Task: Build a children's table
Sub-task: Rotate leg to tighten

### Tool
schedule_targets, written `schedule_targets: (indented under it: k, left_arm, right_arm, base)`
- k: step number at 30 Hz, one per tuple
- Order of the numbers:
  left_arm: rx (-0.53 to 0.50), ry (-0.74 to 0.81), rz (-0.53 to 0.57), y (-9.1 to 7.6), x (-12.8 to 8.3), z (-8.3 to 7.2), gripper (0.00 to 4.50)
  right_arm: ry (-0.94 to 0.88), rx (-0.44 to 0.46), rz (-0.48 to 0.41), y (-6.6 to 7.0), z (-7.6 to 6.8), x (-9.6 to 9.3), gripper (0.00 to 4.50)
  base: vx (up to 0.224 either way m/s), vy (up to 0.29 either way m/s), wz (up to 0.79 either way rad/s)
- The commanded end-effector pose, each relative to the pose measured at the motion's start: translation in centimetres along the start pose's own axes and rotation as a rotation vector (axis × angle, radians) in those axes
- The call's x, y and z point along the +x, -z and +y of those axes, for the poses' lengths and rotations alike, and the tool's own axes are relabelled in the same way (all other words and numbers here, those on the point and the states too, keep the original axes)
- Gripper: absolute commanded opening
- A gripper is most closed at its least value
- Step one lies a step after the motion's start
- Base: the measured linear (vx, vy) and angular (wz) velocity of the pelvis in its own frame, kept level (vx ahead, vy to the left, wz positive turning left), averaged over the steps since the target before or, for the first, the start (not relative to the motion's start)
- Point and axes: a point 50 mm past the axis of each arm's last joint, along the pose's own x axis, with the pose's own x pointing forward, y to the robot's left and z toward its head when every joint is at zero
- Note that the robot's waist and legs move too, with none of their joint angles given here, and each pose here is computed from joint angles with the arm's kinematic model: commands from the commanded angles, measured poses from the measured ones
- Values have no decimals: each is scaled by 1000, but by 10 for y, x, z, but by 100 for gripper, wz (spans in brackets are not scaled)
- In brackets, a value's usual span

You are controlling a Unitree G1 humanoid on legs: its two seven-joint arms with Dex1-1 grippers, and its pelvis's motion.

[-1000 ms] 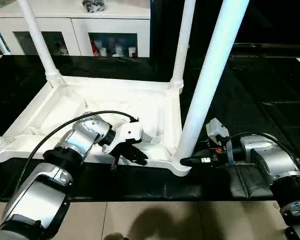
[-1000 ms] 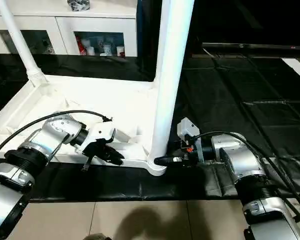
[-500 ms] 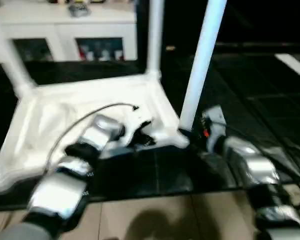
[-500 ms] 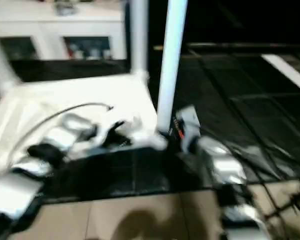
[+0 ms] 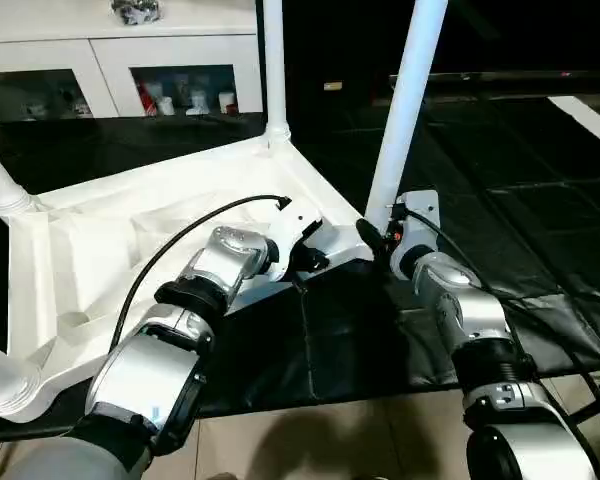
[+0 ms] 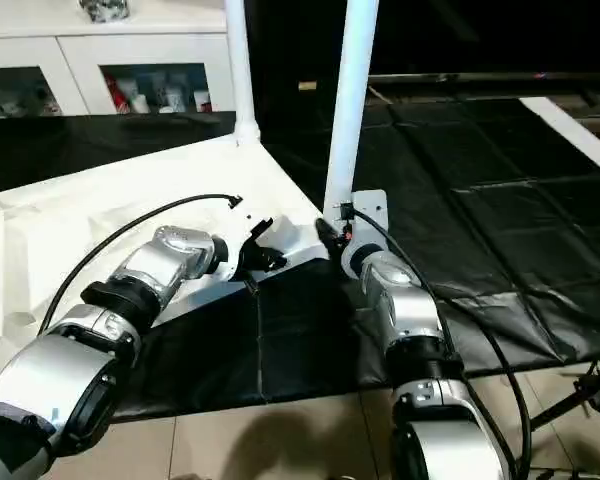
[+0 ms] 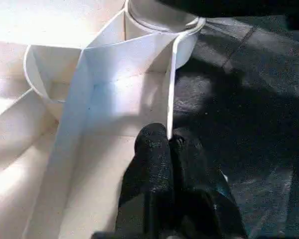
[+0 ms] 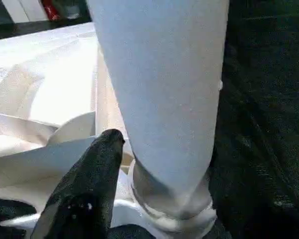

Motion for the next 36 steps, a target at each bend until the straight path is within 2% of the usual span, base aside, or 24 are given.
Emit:
schedule_targets:
  k: [1, 2, 3, 4, 6, 7, 17, 36]
  left_arm:
    - [93, 5, -114, -31, -2, -2, 0]
    - [93, 7, -111, -30, -3, -1, 0]
    - [105, 28, -89, -24, -5, 0, 0]
    - [106, 30, -86, -24, -6, 0, 0]
    - [116, 60, -49, -14, -10, 3, 0]
    - [119, 67, -43, -12, -11, 3, 0]
    - [119, 67, -43, -12, -11, 3, 0]
    - [119, 67, -43, -12, -11, 3, 0]
  right_arm:
    - [-209, -2, 20, 9, 28, 1, 315]
    - [-214, -6, 19, 9, 27, 0, 319]
    - [-247, -41, 15, 10, 17, -9, 325]
    - [-250, -44, 16, 10, 15, -10, 336]
    - [-305, -95, 12, 11, -7, -29, 357]
    - [-319, -101, 15, 10, -11, -33, 361]
    - [-319, -101, 15, 10, -11, -33, 449]
    - [-319, -101, 15, 10, -11, -33, 449]
  base:
    - [0, 0, 0]
    - [0, 0, 0]
    - [0, 0, 0]
    - [0, 0, 0]
    - [0, 0, 0]
    - [0, 0, 0]
    - [0, 0, 0]
    - [0, 0, 0]
